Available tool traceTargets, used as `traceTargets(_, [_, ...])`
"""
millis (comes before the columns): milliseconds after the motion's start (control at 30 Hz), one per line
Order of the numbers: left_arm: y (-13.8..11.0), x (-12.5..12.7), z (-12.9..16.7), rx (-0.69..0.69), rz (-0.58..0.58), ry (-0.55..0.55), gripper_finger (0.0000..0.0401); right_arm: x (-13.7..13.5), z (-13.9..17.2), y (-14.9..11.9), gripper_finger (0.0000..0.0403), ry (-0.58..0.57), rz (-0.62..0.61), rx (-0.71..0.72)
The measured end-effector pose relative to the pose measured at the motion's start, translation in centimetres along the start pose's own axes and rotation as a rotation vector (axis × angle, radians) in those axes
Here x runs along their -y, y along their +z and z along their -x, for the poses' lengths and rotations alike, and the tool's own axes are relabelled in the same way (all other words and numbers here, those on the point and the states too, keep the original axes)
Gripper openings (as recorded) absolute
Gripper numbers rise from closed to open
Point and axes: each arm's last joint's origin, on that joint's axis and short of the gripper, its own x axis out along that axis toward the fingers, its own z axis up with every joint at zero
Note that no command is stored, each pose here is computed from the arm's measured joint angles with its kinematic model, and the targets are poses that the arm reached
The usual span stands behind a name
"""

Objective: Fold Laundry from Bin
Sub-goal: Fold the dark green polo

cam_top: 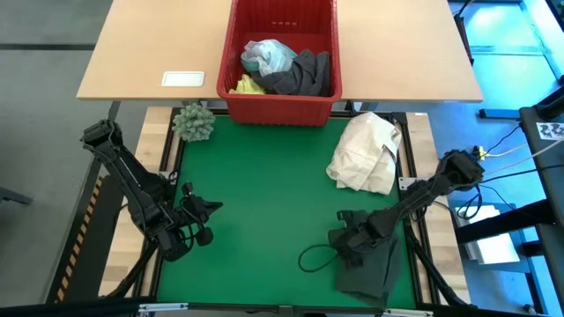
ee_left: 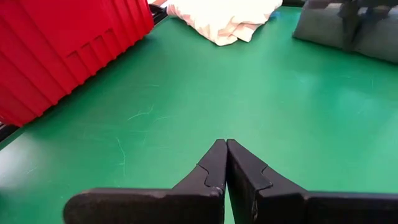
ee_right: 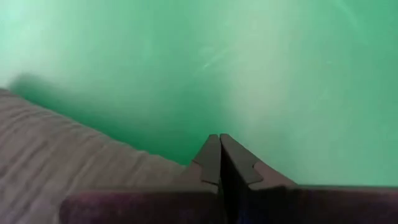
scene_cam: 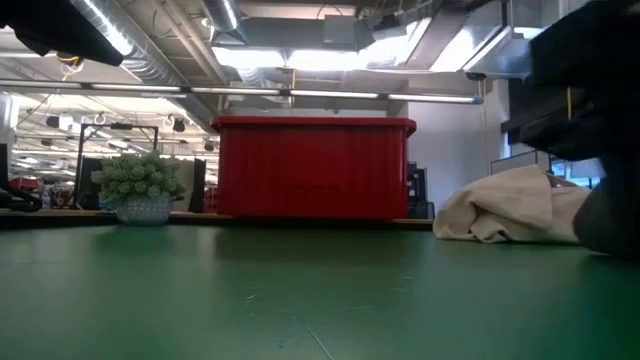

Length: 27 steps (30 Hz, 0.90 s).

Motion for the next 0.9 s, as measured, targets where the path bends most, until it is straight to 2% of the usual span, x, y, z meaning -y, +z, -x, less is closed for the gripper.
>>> traceTargets(133, [0.0, 0.0, 0.0, 0.000, 0.000, 0.000, 0.0002, -1.0, 1.0, -0.5, 0.0000, 0.035, 0.028, 0.026])
traceTargets(267, [0.0, 0.0, 0.0, 0.000, 0.000, 0.000, 0.0002, -1.6, 1.8, -0.1, 0.0000, 0.051, 0.007, 0.117])
traceTargets(433, [0.0, 0.0, 0.0, 0.001, 0.000, 0.000, 0.0002, -2.4, 2.1, 1.3, 0.0000, 0.162, -0.010, 0.253])
traceTargets(533, [0.0, 0.0, 0.0, 0.001, -0.001, 0.000, 0.0002, -2.8, 1.9, 1.3, 0.0000, 0.231, -0.013, 0.218])
traceTargets(733, [0.0, 0.0, -0.1, 0.001, 0.001, 0.005, 0.0001, -4.1, 1.9, -0.4, 0.0000, 0.252, -0.039, 0.112])
traceTargets(900, [0.1, -0.1, -0.2, 0.000, -0.002, 0.010, 0.0002, -5.8, 2.2, -2.0, 0.0000, 0.313, -0.047, 0.025])
